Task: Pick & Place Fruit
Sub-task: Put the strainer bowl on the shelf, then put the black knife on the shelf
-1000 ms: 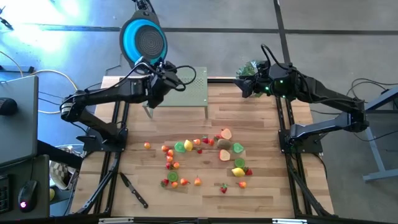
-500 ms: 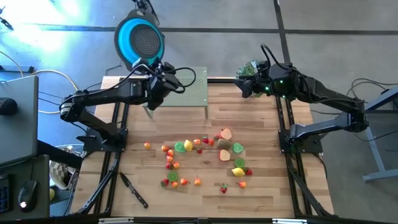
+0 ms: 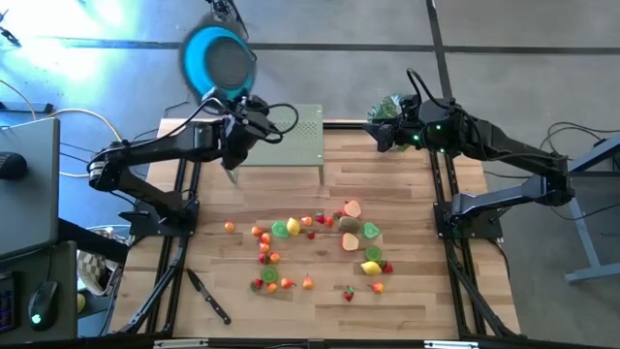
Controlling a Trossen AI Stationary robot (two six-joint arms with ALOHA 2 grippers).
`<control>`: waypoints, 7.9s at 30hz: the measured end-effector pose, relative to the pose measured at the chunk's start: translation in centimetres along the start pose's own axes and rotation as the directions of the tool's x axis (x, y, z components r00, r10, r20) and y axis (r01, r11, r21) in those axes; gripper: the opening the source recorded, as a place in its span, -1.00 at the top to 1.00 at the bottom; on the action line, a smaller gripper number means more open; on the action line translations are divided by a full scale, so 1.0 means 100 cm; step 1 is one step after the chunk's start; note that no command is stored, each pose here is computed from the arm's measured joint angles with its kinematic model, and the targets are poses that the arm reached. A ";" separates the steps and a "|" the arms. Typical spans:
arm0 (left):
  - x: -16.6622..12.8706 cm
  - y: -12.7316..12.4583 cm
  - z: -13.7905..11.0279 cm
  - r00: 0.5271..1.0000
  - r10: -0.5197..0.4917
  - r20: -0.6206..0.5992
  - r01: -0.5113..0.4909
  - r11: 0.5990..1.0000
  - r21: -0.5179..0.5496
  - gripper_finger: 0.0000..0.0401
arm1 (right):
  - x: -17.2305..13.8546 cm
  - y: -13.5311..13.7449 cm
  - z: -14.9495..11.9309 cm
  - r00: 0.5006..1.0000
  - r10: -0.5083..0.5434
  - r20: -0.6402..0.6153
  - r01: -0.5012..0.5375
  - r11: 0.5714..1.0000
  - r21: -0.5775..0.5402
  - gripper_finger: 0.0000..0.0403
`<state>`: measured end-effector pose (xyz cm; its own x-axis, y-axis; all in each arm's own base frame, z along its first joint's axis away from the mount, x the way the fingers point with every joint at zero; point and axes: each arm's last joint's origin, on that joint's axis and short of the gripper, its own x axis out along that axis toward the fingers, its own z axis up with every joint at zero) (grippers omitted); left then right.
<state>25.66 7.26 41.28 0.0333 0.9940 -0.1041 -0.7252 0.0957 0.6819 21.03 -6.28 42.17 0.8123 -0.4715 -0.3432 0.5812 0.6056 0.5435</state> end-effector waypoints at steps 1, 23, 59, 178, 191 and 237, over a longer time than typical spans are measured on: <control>0.000 -0.003 0.000 0.997 -0.070 0.017 0.070 0.997 0.012 0.95 | 0.000 0.000 0.000 1.000 0.000 0.000 0.000 1.000 0.001 -0.13; 0.045 -0.032 -0.042 0.801 -0.510 -0.313 0.564 0.819 0.107 0.95 | 0.000 0.000 0.000 1.000 -0.001 0.004 0.001 1.000 0.002 -0.13; 0.055 -0.057 -0.052 0.733 -0.528 -0.429 0.656 0.716 0.239 0.88 | 0.000 0.000 0.000 1.000 -0.006 0.004 0.006 1.000 -0.025 -0.13; -0.237 -0.027 -0.112 -0.025 -0.988 -0.154 0.115 0.150 -0.982 1.00 | -0.001 0.011 0.002 0.969 0.234 -0.084 -0.248 0.936 -0.249 -0.13; -0.243 -0.051 -0.143 -0.079 -0.784 -0.615 -0.034 0.619 -0.785 1.00 | -0.001 0.010 0.000 0.965 0.236 -0.111 -0.260 0.902 -0.344 -0.13; -0.332 -0.152 -0.250 0.040 -0.488 -0.872 0.130 0.868 -0.479 1.00 | -0.001 0.009 -0.001 0.967 0.223 -0.125 -0.254 0.898 -0.359 -0.13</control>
<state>18.36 -28.55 16.27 -0.2448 -0.0527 -0.9682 -0.9548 0.1868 0.2312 21.49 -5.60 42.60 0.9210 -0.2407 -0.3062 0.3333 0.8939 0.2999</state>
